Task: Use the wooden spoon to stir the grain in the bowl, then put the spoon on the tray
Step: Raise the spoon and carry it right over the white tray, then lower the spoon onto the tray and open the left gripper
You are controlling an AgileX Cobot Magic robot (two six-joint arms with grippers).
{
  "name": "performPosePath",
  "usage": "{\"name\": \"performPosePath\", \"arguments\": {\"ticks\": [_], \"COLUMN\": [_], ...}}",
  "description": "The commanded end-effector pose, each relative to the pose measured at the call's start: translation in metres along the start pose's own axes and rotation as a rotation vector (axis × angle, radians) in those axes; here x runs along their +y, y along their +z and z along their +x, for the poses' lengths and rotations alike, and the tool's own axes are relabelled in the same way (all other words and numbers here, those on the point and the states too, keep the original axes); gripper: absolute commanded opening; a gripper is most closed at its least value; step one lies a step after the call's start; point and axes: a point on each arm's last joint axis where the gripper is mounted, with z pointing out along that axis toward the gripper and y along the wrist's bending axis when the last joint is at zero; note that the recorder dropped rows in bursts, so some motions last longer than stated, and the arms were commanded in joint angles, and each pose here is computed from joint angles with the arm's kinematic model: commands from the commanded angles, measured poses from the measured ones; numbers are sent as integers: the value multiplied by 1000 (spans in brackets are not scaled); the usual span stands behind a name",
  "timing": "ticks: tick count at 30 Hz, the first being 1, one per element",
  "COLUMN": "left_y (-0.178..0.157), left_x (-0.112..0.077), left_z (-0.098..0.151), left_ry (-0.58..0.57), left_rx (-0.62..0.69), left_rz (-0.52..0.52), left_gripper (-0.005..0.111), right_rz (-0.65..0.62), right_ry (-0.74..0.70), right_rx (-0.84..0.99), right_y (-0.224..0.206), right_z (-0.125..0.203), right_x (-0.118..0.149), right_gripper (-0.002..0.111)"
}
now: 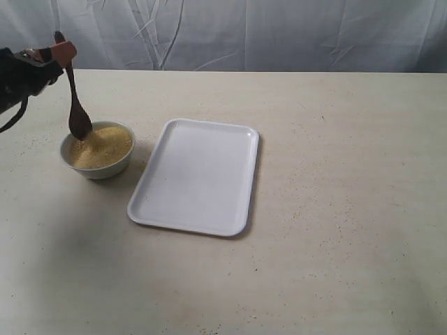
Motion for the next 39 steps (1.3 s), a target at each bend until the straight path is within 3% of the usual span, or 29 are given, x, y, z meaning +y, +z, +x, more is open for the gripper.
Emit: {"name": "performPosePath", "arguments": {"ticks": [1,8,12,18,22,25,29,33,35,36,39], "left_y": [3,4,17,64,87,102,121,127,128,128,127], "left_x": [-17,-25,-41,-105,-143,-160,-155,-139,-135,-132,-132], "left_z": [-18,-21,-21,-30,-24,-8,44,108,126,131,132], "left_ry": [178,220,145,91,-113,-149,-345,-477,-517,-508,-467], "left_rx": [3,13,38,329,489,533,619,738,761,759,771], "left_rz": [98,133,138,178,201,240,206,135,113,113,115], "left_gripper": [0,0,0,0,0,0,0,0,2,6,43], "right_rz": [-4,-4,-4,-4,-4,-4,-4,-4,-4,-7,-7], "right_ry": [-1,-1,-1,-1,-1,-1,-1,-1,-1,10,10], "right_rx": [-12,-12,-12,-12,-12,-12,-12,-12,-12,-12,-12], "right_y": [0,0,0,0,0,0,0,0,0,0,0], "right_z": [0,0,0,0,0,0,0,0,0,0,0], "right_x": [0,0,0,0,0,0,0,0,0,1,1], "right_gripper": [0,0,0,0,0,0,0,0,0,0,0]}}
